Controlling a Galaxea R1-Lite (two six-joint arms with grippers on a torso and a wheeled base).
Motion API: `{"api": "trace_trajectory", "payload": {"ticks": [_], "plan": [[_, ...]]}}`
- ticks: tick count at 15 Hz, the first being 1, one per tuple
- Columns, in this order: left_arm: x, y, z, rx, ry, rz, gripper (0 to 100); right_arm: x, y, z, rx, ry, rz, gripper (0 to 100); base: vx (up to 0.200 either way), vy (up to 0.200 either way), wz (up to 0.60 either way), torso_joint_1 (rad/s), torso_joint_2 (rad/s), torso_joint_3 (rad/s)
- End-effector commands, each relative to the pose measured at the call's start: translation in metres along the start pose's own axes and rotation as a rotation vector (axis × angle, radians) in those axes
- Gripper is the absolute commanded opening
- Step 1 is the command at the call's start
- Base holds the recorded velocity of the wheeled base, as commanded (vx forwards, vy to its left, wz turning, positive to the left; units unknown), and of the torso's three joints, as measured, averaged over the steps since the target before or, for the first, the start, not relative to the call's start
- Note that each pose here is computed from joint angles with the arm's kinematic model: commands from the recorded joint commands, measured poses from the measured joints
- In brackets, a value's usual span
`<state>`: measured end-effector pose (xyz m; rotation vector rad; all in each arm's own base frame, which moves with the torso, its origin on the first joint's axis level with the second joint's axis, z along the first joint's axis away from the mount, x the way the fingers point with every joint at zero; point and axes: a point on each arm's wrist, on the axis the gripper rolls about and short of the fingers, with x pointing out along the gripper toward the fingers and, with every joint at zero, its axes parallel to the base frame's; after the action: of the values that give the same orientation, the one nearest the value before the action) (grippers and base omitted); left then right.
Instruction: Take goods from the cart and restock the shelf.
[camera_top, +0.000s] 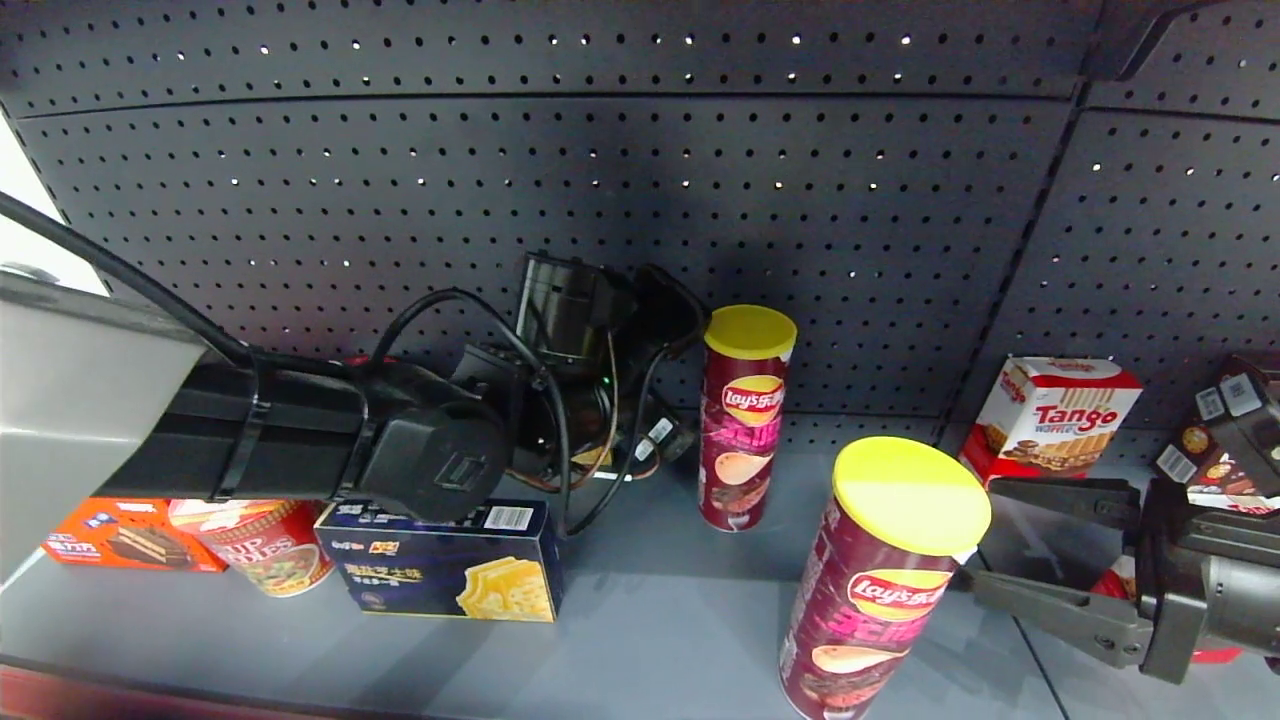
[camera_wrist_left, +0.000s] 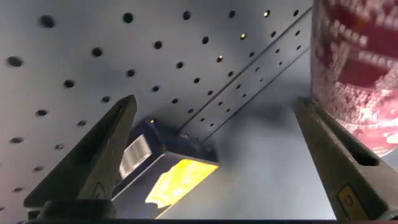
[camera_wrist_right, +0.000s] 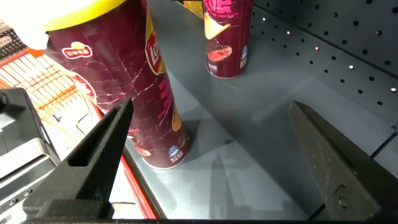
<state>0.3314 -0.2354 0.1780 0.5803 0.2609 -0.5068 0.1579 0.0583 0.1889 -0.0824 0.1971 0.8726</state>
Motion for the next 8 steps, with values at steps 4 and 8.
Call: {"api": "trace_trajectory", "payload": {"ticks": [4, 8], "plan": [[0.0107, -0.0150, -0.0002, 0.009, 0.005, -0.029, 100, -0.0004, 0.0003, -0.0009, 0.001, 0.001, 0.000, 100, 0.000, 0.000, 0.00, 0.000, 0.00, 0.000], [0.0114, -0.0167, -0.0005, 0.009, 0.006, -0.033, 100, -0.0008, 0.0006, -0.0015, 0.001, 0.003, 0.000, 100, 0.000, 0.000, 0.00, 0.000, 0.00, 0.000]]}}
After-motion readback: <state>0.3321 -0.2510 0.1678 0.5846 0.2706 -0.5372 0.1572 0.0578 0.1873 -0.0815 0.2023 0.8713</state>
